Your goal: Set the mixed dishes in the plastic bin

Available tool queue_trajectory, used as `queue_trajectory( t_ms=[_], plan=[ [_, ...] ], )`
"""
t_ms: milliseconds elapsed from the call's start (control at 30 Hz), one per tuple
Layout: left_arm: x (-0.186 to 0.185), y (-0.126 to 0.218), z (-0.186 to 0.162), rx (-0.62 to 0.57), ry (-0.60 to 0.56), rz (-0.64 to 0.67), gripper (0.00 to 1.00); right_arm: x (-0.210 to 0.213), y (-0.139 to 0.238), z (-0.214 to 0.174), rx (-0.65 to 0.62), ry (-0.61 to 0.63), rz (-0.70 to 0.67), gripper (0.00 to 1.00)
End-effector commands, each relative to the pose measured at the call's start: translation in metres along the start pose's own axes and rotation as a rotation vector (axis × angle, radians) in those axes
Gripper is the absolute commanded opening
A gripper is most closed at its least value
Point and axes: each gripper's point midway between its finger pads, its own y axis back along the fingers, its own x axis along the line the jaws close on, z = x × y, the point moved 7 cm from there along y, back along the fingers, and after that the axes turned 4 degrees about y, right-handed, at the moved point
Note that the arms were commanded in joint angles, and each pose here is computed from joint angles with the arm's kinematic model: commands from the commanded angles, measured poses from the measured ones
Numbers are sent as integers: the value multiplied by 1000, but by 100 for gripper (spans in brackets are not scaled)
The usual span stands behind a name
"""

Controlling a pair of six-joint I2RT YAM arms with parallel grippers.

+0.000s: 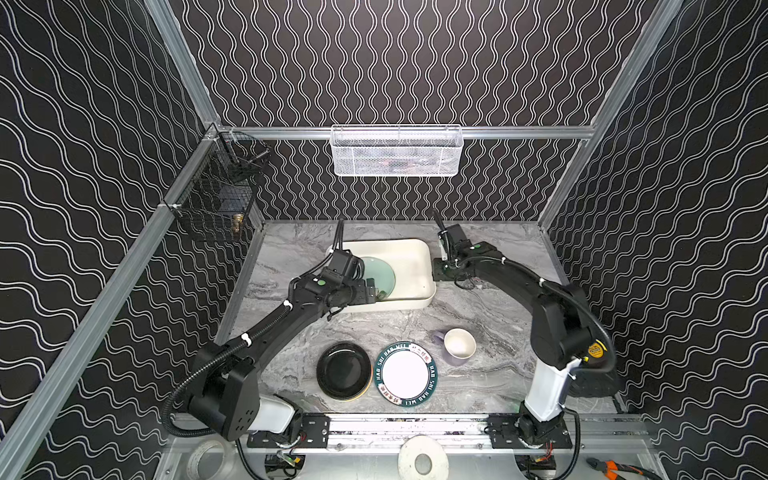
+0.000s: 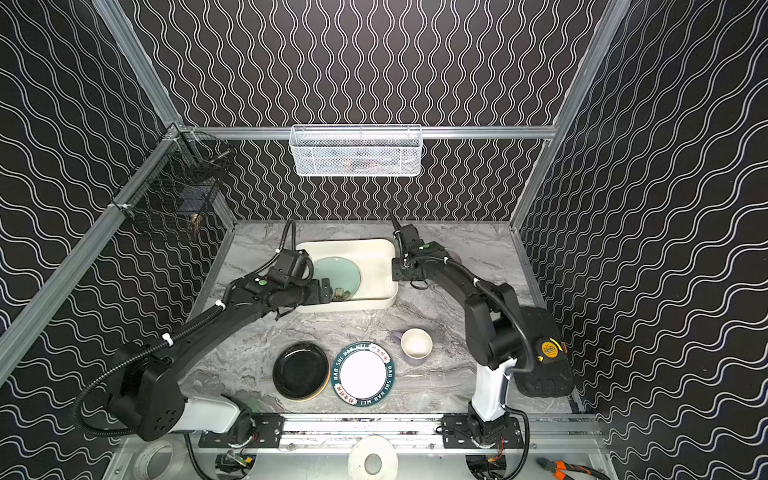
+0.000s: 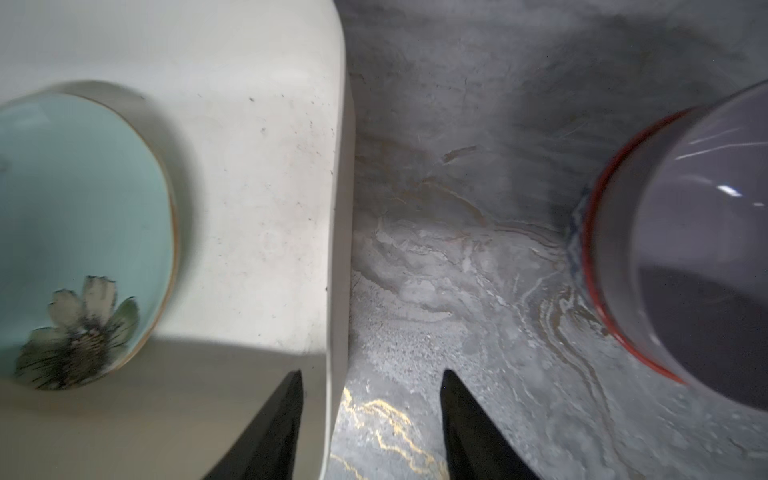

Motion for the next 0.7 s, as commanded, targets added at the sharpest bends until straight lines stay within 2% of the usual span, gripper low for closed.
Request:
queue_trajectory(
  t_ms=[0, 167, 367, 667],
  plan=[
    [-9, 6, -3, -18, -18, 6, 99, -2, 27, 2, -43, 8, 11, 58],
    [-14, 3, -15, -4, -49, -14, 99, -15, 49, -11, -68, -2, -28, 61],
    [-31, 5, -27, 9, -93, -66, 99, -24, 56, -43, 2, -34, -15, 61],
    [-54, 6, -39, -3, -146, -118, 99, -38, 110, -98, 33, -120, -15, 61]
  ],
)
